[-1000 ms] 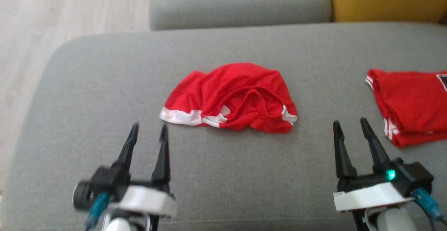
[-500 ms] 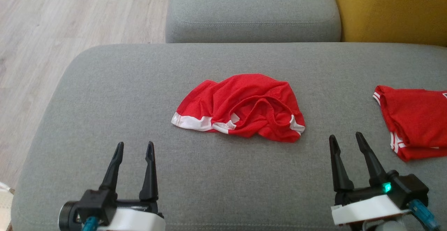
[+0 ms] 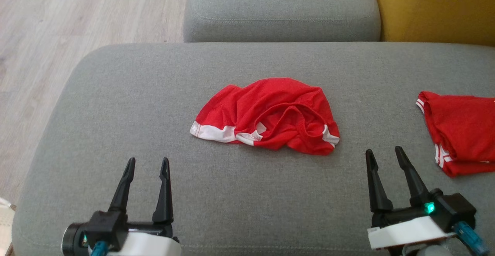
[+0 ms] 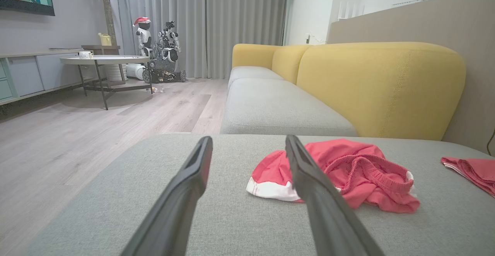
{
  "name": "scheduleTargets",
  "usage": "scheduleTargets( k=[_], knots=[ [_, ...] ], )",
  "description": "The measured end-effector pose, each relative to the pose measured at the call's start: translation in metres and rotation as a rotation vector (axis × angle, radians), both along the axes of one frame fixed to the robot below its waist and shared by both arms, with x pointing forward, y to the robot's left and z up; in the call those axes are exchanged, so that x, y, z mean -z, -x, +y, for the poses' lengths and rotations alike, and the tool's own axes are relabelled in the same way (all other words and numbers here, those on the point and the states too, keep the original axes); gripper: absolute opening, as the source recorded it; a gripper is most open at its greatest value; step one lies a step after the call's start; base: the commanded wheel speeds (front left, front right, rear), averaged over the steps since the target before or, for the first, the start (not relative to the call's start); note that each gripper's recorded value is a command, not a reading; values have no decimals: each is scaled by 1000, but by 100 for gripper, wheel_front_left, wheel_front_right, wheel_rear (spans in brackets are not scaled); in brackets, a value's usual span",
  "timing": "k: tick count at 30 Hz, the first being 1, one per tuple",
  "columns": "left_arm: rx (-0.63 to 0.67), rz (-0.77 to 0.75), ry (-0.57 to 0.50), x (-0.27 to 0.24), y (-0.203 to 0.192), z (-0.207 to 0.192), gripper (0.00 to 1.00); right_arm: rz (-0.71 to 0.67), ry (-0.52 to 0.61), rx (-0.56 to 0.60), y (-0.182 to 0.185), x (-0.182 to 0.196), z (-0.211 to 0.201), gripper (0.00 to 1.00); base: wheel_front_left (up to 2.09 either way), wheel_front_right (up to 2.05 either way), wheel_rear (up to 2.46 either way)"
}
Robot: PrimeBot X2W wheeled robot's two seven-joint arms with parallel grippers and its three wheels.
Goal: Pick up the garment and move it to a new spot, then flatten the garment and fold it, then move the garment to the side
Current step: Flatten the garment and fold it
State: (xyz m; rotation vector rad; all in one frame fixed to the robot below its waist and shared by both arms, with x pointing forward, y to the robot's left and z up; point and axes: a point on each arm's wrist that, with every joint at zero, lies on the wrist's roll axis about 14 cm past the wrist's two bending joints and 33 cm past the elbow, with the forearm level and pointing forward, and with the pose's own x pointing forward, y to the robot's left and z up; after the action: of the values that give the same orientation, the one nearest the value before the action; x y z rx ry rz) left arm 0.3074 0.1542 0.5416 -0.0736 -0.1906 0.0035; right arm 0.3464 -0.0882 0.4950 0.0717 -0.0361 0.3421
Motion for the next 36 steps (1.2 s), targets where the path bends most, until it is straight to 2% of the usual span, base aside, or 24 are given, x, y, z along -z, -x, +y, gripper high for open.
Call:
scheduleTargets(
  k=[9,13,19,20,21,25,28,31,36],
  knots=[
    [11,18,-5,5,-3,-3,100,8,-1,11,0,2,-3,100,0,0,0],
    [75,53,-28,17,-8,-19,100,15,-2,33,-3,5,-10,100,0,0,0],
    [330,85,-87,31,-36,-81,100,-18,0,129,-18,-5,-41,100,0,0,0],
    [330,85,-87,31,-36,-81,100,-18,0,129,-18,-5,-41,100,0,0,0],
    [434,91,-114,34,-47,-107,100,-26,16,155,-24,-7,-50,100,0,0,0],
    [623,127,-186,44,-66,-155,100,-27,24,203,-34,-6,-66,100,0,0,0],
    [729,143,-219,45,-81,-185,100,-26,29,232,-42,-5,-76,100,0,0,0],
    [832,197,-303,59,-89,-213,100,-6,37,257,-47,2,-85,100,0,0,0],
    [917,235,-360,71,-96,-238,100,21,49,292,-49,12,-97,100,0,0,0]
  ],
)
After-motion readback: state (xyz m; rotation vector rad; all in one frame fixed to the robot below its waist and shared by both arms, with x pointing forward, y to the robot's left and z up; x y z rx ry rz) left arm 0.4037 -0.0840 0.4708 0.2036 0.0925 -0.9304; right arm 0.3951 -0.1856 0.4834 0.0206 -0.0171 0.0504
